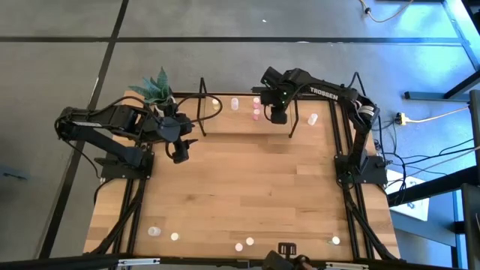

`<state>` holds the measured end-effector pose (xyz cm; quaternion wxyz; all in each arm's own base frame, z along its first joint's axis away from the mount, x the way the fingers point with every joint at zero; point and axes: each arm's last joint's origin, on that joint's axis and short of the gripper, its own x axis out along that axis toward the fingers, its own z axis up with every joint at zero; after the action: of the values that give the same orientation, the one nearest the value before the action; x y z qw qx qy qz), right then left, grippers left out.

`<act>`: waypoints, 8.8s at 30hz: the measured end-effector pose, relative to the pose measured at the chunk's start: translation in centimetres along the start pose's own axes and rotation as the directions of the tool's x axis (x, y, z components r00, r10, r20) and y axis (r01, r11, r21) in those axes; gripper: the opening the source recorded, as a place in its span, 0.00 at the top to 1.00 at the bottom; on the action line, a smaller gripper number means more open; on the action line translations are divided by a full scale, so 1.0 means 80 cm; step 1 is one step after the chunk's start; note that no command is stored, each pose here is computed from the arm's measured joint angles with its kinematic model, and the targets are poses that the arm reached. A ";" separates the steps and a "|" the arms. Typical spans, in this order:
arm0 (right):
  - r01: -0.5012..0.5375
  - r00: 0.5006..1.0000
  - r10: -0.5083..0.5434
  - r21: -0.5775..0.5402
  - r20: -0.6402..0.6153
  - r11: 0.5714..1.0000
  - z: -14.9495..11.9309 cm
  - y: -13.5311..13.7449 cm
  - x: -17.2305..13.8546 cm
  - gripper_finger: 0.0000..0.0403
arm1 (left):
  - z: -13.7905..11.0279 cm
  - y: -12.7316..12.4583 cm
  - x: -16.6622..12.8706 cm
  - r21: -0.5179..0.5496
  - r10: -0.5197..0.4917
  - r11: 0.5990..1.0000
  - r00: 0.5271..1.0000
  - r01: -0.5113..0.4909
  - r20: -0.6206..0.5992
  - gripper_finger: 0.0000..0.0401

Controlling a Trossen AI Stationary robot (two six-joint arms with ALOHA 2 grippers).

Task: Pick and place medicine bottles onto shelf by color
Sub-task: Put the top blue pill bottle on the shelf aligned with other blue pill bottle, then put the bottom white pill bottle on the shelf aligned with other white pill bottle

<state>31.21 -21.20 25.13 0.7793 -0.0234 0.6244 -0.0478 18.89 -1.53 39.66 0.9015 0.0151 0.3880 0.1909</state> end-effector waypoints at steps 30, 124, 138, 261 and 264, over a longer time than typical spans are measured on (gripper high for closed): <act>0.020 0.999 -0.025 -0.105 -0.040 0.994 -0.018 0.007 0.044 0.72 | 0.000 0.000 0.000 -0.001 0.002 1.000 1.000 -0.002 0.000 0.44; -0.011 0.992 0.012 -0.011 0.126 1.000 0.039 0.019 -0.072 0.52 | 0.000 0.000 0.000 0.001 0.002 1.000 1.000 -0.002 0.000 0.44; -0.092 0.938 0.134 -0.143 0.319 0.985 0.060 0.066 -0.194 0.52 | -0.001 -0.001 0.000 -0.024 -0.003 1.000 1.000 0.003 -0.005 0.44; -0.135 0.846 0.343 -0.459 0.408 0.878 0.044 0.222 -0.278 0.52 | -0.298 -0.304 -0.014 0.043 -0.254 0.949 0.834 0.314 -0.490 0.44; -0.124 0.838 0.341 -0.460 0.426 0.879 0.046 0.221 -0.279 0.52 | -0.305 -0.304 -0.009 -0.001 -0.266 0.950 0.805 0.314 -0.530 0.44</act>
<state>30.78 -1.35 45.93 0.8893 -0.1215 0.3975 0.1905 9.31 -27.29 18.86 0.7785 -0.0578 0.6243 0.0307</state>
